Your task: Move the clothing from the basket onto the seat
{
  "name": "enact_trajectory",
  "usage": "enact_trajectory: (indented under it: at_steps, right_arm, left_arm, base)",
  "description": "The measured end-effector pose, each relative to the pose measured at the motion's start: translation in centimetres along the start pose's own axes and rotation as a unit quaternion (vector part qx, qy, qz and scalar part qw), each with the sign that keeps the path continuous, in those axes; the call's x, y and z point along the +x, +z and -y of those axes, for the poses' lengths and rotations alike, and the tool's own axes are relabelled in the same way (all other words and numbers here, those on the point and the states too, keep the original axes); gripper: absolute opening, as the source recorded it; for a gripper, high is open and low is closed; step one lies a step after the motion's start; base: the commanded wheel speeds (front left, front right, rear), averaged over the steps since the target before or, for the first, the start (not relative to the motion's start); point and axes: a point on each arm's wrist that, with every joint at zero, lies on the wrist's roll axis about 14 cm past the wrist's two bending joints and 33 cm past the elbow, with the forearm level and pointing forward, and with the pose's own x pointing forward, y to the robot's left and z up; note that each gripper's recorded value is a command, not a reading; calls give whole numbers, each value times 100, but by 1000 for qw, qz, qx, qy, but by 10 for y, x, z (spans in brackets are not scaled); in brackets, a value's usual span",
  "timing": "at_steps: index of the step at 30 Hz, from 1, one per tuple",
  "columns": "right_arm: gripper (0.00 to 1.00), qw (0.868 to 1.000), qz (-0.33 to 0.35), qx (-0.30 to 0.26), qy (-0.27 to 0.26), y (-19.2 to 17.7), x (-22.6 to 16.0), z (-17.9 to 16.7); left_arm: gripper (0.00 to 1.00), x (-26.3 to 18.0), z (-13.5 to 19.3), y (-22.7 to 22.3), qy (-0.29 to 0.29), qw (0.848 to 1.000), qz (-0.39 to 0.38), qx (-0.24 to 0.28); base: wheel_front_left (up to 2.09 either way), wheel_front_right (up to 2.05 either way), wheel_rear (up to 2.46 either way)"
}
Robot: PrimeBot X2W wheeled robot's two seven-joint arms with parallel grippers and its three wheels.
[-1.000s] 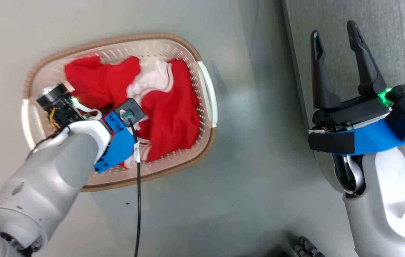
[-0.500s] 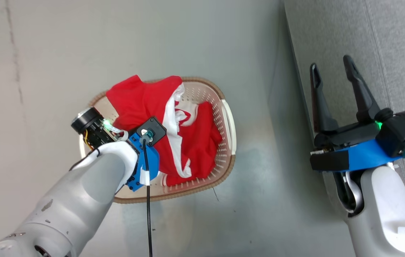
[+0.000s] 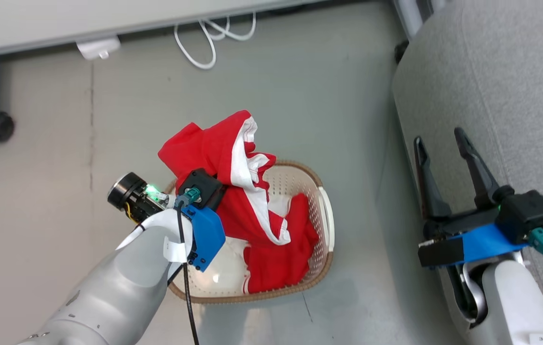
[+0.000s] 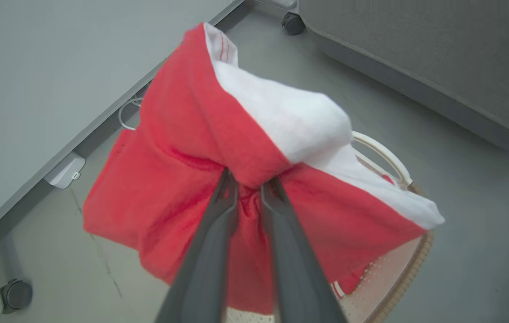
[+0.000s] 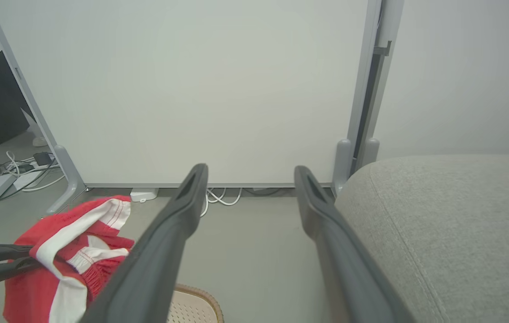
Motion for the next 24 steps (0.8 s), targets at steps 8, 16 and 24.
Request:
enact_trajectory:
  at_steps: [8, 16, 24]
  right_arm:
    - [100, 1000, 21, -2, 2, 26, -23, -7]
    - [100, 999, 33, -3, 2, 41, -46, -13]
    - [100, 999, 44, 0, 2, 53, -69, -18]
  left_arm:
    - [0, -32, -5, 58, 40, 994, 96, -32]
    - [0, -67, 0, 101, 64, 981, 181, -38]
    - [0, -96, 19, 120, 64, 971, 229, -29]
  base:
    - [0, 0, 0]
    - [0, 0, 0]
    - [0, 0, 0]
